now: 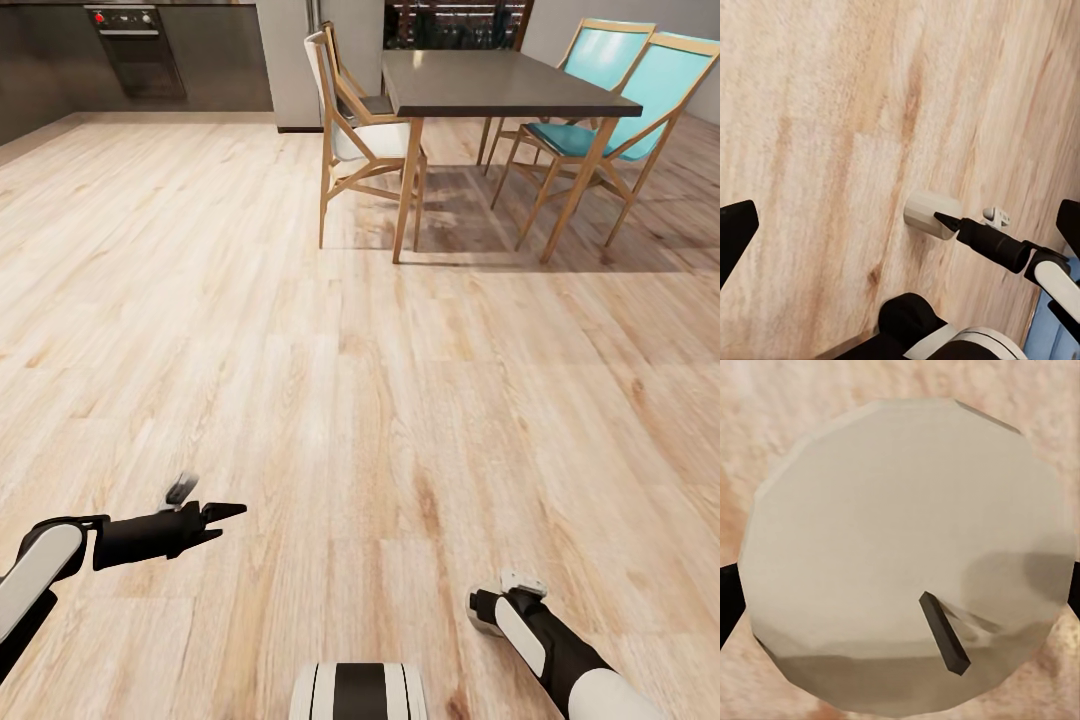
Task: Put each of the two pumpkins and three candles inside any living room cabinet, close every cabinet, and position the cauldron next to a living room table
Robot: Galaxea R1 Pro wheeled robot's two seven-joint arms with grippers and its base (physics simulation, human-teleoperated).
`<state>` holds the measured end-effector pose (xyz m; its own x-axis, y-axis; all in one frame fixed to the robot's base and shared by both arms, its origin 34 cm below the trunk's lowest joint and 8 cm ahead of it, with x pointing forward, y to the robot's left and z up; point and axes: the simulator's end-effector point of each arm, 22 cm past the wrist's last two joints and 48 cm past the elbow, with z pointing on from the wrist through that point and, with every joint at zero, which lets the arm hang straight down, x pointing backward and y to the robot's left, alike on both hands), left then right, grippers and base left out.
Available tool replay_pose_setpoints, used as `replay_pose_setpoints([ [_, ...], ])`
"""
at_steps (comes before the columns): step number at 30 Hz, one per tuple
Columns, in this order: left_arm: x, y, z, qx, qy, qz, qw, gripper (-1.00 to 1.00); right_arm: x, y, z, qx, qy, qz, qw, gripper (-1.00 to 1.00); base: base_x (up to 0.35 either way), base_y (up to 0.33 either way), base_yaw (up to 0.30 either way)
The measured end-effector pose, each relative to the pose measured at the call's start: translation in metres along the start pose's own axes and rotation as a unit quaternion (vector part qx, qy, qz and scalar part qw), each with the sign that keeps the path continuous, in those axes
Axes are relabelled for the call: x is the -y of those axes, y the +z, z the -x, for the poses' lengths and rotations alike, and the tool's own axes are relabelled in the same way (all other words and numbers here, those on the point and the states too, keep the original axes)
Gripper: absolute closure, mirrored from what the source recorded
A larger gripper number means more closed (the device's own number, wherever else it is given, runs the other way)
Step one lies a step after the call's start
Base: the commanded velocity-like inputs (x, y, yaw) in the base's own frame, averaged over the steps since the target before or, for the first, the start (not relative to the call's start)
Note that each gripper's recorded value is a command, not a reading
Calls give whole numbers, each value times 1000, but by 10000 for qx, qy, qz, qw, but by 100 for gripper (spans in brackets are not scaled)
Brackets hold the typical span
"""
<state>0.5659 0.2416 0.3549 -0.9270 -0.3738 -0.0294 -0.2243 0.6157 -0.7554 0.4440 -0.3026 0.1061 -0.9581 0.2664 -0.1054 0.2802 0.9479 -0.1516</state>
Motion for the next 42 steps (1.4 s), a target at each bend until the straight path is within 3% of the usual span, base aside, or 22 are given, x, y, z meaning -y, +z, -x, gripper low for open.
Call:
replay_pose_setpoints([
  [17,3,-2,1,25,27,-17,10000,-100,-2,-3,3,37,36,37,10000,100,0,0,0],
  [37,36,-26,11,265,326,-142,9990,-100,-5,-34,37,435,93,142,9989,100,0,0,0],
  [42,39,-30,12,312,414,-35,9986,-100,-16,-46,50,589,114,251,9979,100,0,0,0],
])
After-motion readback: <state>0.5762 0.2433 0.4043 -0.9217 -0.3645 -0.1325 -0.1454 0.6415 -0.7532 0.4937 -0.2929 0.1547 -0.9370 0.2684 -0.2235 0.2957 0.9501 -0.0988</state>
